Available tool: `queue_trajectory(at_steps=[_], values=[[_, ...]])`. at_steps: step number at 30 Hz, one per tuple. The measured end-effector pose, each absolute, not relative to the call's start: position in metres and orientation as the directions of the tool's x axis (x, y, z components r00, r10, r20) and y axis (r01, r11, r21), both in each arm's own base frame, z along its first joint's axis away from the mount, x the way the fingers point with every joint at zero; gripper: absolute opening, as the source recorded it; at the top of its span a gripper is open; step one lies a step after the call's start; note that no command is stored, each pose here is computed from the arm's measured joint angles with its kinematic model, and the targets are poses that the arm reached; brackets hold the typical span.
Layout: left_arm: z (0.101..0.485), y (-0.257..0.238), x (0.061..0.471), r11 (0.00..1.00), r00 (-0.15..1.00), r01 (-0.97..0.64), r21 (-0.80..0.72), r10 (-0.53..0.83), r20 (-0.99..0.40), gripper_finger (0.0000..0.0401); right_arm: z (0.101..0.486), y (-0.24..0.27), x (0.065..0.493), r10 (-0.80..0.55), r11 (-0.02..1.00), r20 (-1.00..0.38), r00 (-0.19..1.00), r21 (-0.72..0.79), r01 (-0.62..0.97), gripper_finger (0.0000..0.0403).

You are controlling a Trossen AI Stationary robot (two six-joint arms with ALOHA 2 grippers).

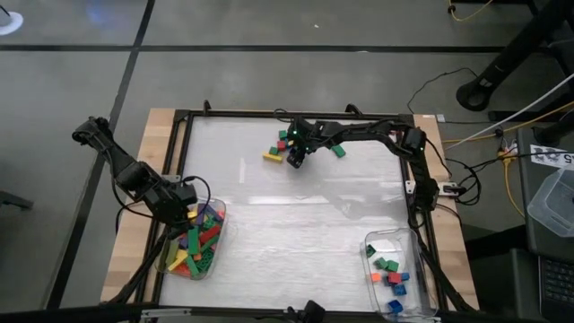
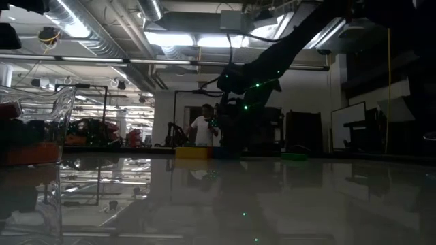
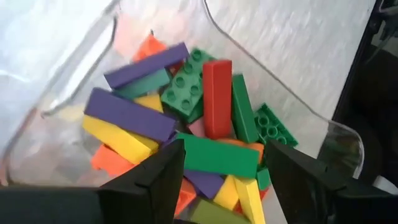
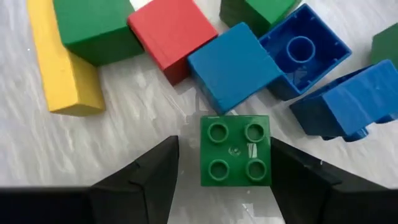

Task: Sort blocks by size
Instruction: Put the small green game piece into the right transparent bin

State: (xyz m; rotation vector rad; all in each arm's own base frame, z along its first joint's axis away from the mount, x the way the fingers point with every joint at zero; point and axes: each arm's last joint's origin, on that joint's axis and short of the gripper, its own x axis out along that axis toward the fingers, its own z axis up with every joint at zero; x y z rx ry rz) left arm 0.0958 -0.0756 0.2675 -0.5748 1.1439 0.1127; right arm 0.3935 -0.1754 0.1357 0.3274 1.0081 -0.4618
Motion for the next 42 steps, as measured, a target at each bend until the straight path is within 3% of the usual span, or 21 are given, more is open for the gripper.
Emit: queue_trajectory(at_steps=[6, 9, 13, 17, 27, 34, 42], values=[[0.270, -0.075, 0.101, 0.890, 0.531, -0.316, -0.328, -0.120, -0.839, 0.0212, 0.137, -0.176, 0.392, -0.228, 0.853, -0.869, 0.438, 0.038, 0.520, 0.0139], [0.274, -0.075, 0.106, 0.918, 0.621, -0.284, -0.276, -0.042, -0.782, 0.0212, 0.142, -0.173, 0.390, -0.183, 0.860, -0.892, 0.414, 0.059, 0.508, 0.0135], [0.279, -0.071, 0.115, 0.935, 0.733, -0.302, -0.184, 0.104, -0.672, 0.0212, 0.159, -0.163, 0.393, -0.016, 0.874, -0.927, 0.376, 0.170, 0.455, 0.0135], [0.282, -0.067, 0.127, 0.925, 0.767, -0.361, -0.119, 0.221, -0.602, 0.0212, 0.185, -0.139, 0.401, 0.096, 0.889, -0.947, 0.306, 0.220, 0.402, 0.0135], [0.270, -0.050, 0.178, 0.925, 0.712, -0.349, 0.151, 0.366, -0.599, 0.0199, 0.265, -0.022, 0.418, 0.191, 0.937, -0.968, 0.165, 0.230, 0.263, 0.0135], [0.255, -0.029, 0.209, 0.938, 0.670, -0.274, 0.213, 0.345, -0.657, 0.0186, 0.296, 0.081, 0.403, 0.210, 0.942, -0.972, 0.104, 0.230, 0.244, 0.0135], [0.238, -0.012, 0.247, 0.968, 0.704, -0.161, 0.194, 0.250, -0.664, 0.0184, 0.296, 0.177, 0.355, 0.041, 0.908, -0.999, -0.026, 0.026, 0.418, 0.0135]])
